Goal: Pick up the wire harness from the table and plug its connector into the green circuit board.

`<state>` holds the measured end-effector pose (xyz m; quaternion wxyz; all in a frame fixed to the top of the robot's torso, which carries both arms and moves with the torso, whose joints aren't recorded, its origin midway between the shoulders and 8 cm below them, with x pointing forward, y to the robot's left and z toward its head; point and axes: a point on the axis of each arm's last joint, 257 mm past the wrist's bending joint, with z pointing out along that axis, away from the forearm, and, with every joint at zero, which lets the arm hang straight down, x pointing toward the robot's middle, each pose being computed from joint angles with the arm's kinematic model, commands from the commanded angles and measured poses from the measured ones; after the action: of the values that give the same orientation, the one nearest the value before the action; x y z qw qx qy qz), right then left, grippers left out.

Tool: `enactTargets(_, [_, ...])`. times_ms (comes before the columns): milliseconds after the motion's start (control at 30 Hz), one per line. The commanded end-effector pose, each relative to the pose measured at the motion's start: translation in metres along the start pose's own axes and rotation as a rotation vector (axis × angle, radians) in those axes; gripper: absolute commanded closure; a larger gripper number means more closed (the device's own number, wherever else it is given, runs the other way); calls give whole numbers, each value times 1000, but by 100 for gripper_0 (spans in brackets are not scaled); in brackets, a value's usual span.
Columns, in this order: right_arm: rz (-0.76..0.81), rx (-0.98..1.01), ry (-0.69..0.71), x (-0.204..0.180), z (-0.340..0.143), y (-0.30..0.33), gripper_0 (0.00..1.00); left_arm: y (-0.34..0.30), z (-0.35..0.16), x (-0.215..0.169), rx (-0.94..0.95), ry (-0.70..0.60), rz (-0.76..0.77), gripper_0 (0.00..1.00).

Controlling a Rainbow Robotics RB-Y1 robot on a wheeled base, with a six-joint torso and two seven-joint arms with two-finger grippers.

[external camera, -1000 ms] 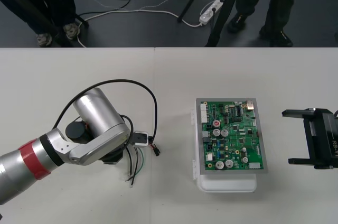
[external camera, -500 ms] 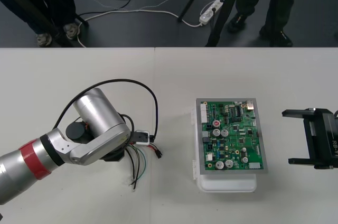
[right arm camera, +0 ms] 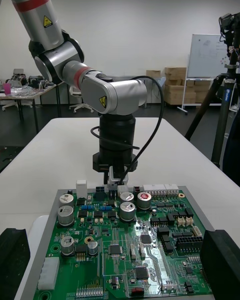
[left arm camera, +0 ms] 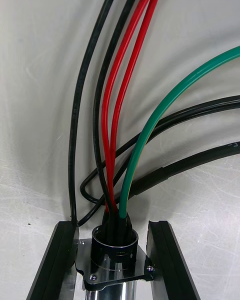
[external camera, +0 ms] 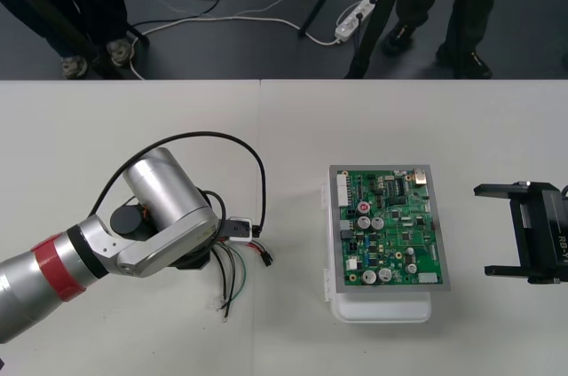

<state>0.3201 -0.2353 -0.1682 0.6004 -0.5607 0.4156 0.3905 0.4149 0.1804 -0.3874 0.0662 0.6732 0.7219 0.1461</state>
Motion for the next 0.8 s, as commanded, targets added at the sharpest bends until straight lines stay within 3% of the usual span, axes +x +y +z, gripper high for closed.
enactTargets(33, [-5, -29, -14, -4, 6, -1, 0, 33, -9, -13, -85, -70, -36, 100])
enactTargets(800, [-1, -53, -5, -2, 8, 5, 0, 44, -61, -24, -168, -310, -217, 100])
